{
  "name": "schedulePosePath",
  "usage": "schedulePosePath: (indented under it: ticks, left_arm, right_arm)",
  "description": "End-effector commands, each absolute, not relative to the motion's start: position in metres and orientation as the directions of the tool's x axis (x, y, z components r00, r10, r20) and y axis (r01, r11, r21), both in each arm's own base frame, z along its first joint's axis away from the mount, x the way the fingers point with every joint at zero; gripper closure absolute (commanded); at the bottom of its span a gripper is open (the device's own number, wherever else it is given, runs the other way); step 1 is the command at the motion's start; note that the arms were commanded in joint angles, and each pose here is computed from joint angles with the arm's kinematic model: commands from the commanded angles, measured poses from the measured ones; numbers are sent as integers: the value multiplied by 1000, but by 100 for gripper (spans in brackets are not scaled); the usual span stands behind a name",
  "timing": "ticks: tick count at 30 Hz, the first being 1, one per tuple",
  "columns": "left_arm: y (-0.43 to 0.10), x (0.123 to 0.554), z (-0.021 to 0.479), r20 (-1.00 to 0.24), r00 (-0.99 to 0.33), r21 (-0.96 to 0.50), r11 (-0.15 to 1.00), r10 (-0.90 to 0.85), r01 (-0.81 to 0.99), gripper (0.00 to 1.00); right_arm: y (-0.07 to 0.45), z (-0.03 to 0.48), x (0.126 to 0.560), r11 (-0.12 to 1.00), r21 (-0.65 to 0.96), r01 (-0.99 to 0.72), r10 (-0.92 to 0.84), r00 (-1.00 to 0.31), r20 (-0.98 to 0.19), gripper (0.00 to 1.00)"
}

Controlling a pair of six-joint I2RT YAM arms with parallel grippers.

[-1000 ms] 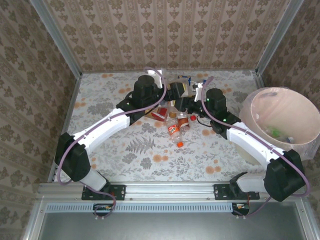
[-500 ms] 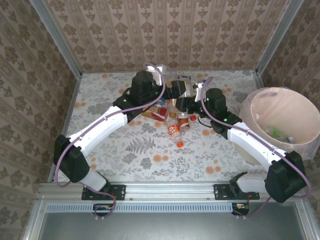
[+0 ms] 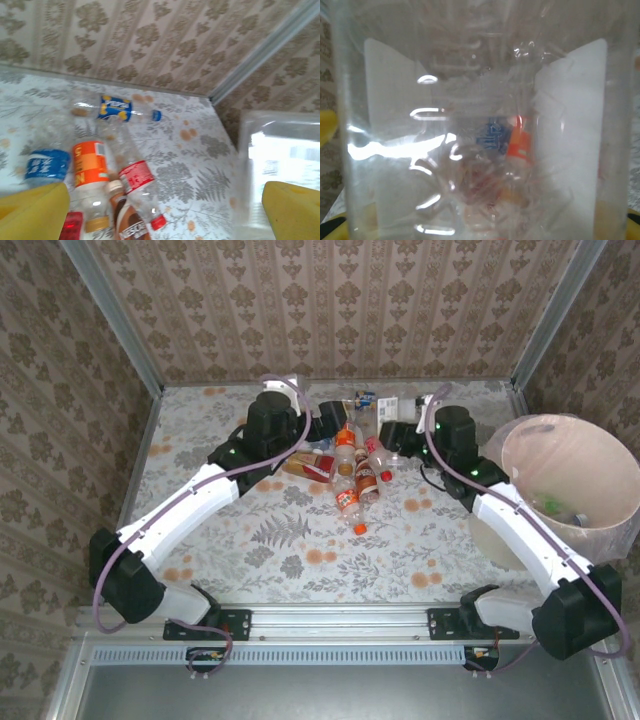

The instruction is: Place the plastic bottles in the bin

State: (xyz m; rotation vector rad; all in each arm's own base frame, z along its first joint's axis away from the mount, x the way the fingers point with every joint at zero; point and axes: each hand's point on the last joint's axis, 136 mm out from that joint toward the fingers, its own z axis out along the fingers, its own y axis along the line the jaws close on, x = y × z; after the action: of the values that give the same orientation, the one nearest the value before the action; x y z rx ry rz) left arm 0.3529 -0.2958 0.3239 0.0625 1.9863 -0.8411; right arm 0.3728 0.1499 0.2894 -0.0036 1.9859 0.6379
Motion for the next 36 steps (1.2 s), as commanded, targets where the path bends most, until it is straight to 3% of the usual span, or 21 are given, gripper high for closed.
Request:
schedulePosePath:
  ticks: [1, 12, 25, 36]
  left_arm:
    - [-266, 361, 301, -746, -574, -533, 820, -338, 209, 0]
    - [-212, 370, 254, -627, -568, -596, 798, -533, -91, 0]
    - [-209, 374, 234, -582, -600, -609, 784, -548, -125, 0]
    - [-212, 372, 211, -528, -651, -618, 772, -545, -146, 0]
  right_arm:
    - [125, 333, 369, 895, 369, -251, 245, -414, -877, 59]
    - [56, 407, 344, 969, 183, -167, 129, -289, -948, 58]
    - [-21, 428, 299, 993, 96, 67, 113, -307, -945, 57]
    - [-91, 412, 266, 926, 180, 332, 291, -323, -901, 59]
